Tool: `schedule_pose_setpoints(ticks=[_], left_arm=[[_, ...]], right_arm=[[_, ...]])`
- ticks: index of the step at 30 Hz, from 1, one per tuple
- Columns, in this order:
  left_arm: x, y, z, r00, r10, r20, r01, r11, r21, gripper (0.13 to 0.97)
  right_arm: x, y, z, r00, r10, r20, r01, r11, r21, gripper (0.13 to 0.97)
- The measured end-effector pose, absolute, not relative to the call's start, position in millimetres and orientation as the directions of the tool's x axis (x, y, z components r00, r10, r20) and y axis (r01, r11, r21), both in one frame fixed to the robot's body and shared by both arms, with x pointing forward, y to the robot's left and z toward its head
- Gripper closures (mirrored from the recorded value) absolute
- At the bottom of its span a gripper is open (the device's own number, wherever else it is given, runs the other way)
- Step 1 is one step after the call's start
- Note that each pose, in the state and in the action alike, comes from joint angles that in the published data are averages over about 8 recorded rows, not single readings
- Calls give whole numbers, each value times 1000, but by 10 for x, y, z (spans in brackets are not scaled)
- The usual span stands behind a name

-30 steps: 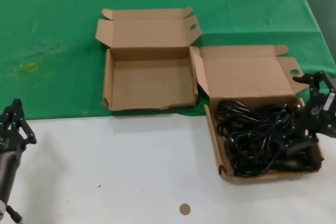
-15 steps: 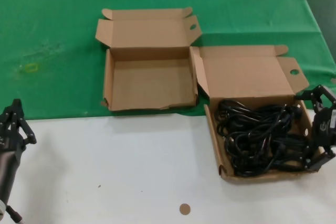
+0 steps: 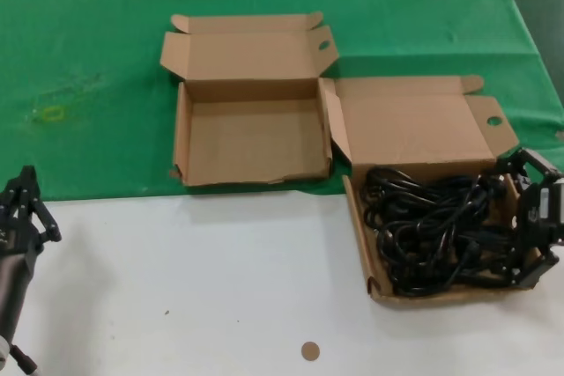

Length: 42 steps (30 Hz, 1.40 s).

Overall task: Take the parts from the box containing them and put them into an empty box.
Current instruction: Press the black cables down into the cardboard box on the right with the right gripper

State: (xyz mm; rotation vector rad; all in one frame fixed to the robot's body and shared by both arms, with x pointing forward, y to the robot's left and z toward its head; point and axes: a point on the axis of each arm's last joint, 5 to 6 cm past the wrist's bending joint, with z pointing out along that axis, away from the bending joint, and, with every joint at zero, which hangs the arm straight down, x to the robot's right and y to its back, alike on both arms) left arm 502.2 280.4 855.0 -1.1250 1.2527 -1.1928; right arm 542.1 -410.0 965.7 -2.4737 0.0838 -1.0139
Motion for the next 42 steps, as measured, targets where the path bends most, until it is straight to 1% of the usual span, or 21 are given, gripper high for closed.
schedule_pose_setpoints(ticks=[6,10,18,19,27,31,39,40,42], left_arm=[[5022,2804,8550,-35,-997,-71,22,70,-997,953],[5022,2804,8550,-35,-997,-71,22,70,-997,953],[5022,2804,8550,-35,-997,-71,22,70,-997,953],[5022,2804,8550,-35,-997,-71,22,70,-997,953],[5022,2804,8550,-35,-997,-71,22,70,-997,953],[5022,2804,8550,-35,-997,-71,22,70,-997,953],[5022,2804,8550,-35,-997,-71,22,70,-997,953],[5022,2804,8550,-35,-997,-71,22,70,-997,953],[5022,2804,8550,-35,-997,-71,22,70,-997,953]], right_arm=[[5556,-4056,9649,731,-192,654,130,-903,-410,169],[5624,-4015,9652,735,-176,654,139,-906,-400,169],[5692,-3947,9642,747,-152,647,152,-909,-389,280],[5695,-3942,9638,748,-150,646,153,-909,-388,280],[5705,-3923,9599,759,-137,637,153,-913,-379,462],[5714,-3921,9590,760,-135,636,152,-914,-375,462],[5755,-3919,9590,754,-133,644,151,-918,-367,684],[5760,-3919,9590,753,-132,645,152,-919,-365,684],[5770,-3919,9590,752,-129,647,153,-920,-361,722]])
